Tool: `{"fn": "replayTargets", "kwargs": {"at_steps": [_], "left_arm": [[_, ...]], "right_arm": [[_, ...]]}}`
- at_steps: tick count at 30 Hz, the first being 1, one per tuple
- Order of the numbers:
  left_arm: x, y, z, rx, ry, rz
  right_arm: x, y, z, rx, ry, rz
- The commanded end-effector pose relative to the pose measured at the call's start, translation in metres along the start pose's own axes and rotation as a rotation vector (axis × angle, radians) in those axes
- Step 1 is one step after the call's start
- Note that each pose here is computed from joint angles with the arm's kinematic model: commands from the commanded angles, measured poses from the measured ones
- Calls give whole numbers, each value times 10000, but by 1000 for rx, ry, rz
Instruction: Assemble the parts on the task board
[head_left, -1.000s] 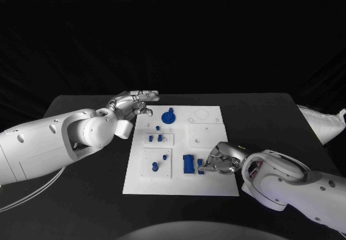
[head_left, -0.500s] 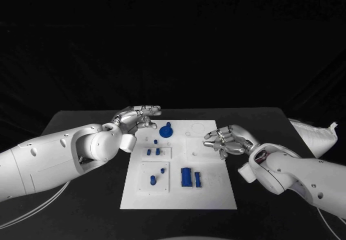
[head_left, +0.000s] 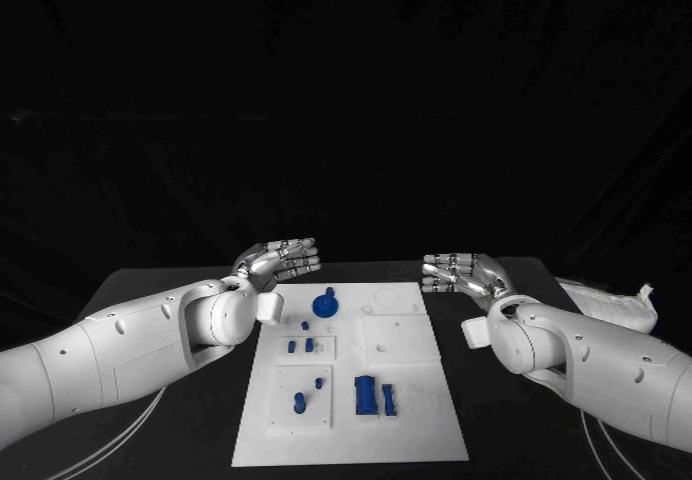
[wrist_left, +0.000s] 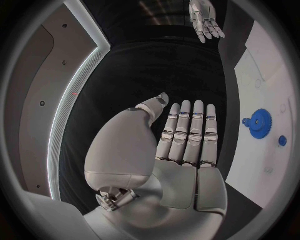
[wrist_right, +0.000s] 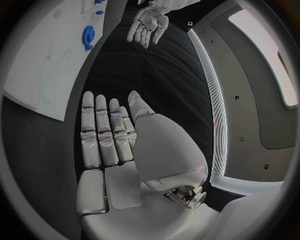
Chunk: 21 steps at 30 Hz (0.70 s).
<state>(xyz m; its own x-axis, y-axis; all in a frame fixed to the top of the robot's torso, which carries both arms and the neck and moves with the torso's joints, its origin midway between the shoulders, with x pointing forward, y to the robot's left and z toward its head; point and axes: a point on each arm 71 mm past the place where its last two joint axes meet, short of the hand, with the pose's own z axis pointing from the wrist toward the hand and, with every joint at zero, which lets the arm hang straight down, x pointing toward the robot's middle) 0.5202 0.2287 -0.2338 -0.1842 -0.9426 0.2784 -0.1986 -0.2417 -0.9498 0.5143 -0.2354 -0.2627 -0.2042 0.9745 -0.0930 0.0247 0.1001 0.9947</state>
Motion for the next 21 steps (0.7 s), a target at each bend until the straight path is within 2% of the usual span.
{"fn": "replayTargets", "kwargs": {"at_steps": [1,4,5,11,17,21], "left_arm": [[-51,-13,31,63,-60,0],[-55,3,49,71,-70,3],[-42,29,38,19,-35,4],[-6,44,7,26,-48,23],[113,85,-102,52,-88,83],[246,111,-234,89,-129,149]], "right_arm": [[35,27,33,-55,49,71],[49,25,53,-62,60,68],[5,-6,43,-17,8,24],[47,33,15,-24,-9,33],[184,156,-93,-41,-64,62],[321,272,-230,-47,-119,86]]}}
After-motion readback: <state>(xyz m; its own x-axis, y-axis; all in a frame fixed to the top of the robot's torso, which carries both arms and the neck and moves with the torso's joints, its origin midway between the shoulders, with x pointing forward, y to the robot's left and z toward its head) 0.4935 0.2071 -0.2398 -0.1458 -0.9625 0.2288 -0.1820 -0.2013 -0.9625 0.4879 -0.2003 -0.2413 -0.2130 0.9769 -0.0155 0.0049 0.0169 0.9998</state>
